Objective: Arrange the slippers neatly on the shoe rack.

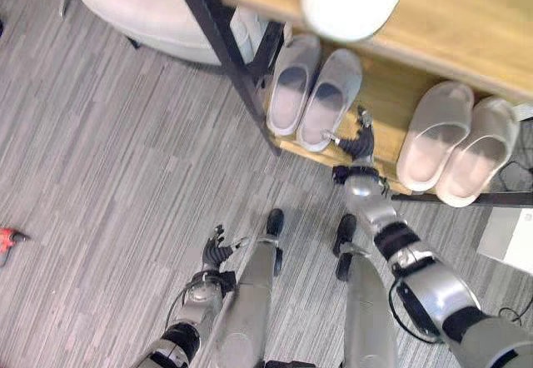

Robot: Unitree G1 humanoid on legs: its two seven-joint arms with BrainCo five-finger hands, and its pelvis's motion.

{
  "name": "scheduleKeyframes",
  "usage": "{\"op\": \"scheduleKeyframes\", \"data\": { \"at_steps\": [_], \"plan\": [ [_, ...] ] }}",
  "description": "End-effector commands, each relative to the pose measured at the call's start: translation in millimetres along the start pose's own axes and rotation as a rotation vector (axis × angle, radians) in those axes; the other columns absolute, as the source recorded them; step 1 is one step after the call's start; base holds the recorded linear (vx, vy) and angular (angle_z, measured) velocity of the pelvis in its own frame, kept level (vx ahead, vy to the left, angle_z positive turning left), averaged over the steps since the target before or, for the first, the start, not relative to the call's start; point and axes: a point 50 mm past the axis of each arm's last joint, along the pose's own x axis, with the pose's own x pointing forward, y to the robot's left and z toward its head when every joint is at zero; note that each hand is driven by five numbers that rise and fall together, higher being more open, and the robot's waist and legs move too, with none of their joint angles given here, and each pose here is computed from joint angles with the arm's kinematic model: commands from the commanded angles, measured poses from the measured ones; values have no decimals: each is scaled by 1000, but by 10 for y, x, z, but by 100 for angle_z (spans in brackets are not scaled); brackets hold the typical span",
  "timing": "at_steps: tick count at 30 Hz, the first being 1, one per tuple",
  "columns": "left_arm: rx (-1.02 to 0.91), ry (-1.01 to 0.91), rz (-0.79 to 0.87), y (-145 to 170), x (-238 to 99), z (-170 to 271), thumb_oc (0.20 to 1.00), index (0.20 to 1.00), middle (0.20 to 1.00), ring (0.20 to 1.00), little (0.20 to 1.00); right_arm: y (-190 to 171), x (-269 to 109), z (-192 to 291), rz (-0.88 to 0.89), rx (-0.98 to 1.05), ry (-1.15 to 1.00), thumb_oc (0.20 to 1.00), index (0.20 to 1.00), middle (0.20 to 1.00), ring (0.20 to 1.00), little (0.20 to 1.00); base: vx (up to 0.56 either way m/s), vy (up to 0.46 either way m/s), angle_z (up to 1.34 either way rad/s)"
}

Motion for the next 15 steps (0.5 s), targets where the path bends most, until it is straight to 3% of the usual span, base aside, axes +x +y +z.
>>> {"op": "scheduleKeyframes", "data": {
  "at_steps": [1,5,6,15],
  "plan": [
    [37,30,8,68,-26,-100,1000,1000,1000,1000,1000,-67,40,181,20,9,-105,1000,1000,1000,1000,1000,111,-37,-2],
    [22,103,24,112,-86,-274,1000,1000,1000,1000,1000,-90,-279,-206,115,72,-6,1000,1000,1000,1000,1000,116,-24,-8],
    [12,165,18,122,-154,-426,1000,1000,1000,1000,1000,-82,-579,-478,231,126,82,1000,1000,1000,1000,1000,157,-36,-14],
    [26,199,15,289,-226,-526,1000,1000,1000,1000,1000,-471,-1265,-887,488,52,206,1000,1000,1000,1000,1000,105,-25,-12]
  ]
}}
